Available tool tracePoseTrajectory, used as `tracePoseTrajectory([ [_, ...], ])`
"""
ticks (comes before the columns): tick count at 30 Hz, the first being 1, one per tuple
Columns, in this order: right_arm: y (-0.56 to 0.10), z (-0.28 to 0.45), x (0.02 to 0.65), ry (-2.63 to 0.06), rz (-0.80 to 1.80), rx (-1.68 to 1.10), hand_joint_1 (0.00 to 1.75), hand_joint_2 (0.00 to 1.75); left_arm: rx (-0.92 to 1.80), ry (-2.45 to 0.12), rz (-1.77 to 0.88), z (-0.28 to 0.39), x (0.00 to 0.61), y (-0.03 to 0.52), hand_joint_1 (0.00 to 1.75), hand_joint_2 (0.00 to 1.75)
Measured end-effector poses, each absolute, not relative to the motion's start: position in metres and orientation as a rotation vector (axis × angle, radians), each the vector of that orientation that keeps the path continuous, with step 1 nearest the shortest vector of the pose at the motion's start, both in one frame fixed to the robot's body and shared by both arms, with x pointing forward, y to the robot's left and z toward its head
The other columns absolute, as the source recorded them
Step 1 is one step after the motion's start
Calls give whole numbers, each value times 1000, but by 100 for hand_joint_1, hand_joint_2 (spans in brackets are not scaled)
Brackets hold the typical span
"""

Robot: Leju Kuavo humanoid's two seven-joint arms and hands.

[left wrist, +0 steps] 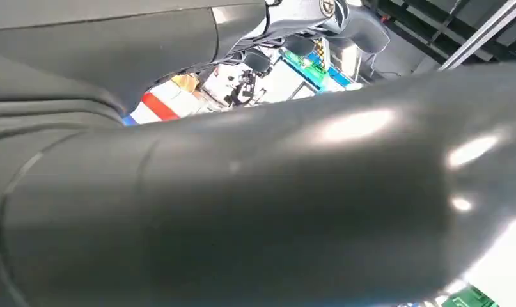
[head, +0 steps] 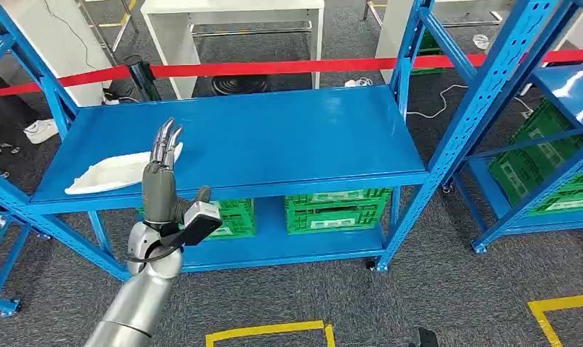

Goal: Take the parts from the cabinet and place them on the table.

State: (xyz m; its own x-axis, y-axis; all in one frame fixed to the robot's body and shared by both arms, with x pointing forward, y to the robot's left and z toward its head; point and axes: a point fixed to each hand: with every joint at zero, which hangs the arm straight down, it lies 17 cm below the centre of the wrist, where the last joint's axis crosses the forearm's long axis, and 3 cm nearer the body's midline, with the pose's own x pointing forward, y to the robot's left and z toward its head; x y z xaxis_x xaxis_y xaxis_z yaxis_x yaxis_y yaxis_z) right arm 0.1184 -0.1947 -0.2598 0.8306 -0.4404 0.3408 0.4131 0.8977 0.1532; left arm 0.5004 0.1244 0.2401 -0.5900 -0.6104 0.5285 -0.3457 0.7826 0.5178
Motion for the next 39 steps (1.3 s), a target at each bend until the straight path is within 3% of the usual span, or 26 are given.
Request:
tracePoseTrajectory([
  [39, -193, -261, 114, -360, -433, 86, 0, 0, 773, -2258, -515, 241, 501, 138, 0, 0],
])
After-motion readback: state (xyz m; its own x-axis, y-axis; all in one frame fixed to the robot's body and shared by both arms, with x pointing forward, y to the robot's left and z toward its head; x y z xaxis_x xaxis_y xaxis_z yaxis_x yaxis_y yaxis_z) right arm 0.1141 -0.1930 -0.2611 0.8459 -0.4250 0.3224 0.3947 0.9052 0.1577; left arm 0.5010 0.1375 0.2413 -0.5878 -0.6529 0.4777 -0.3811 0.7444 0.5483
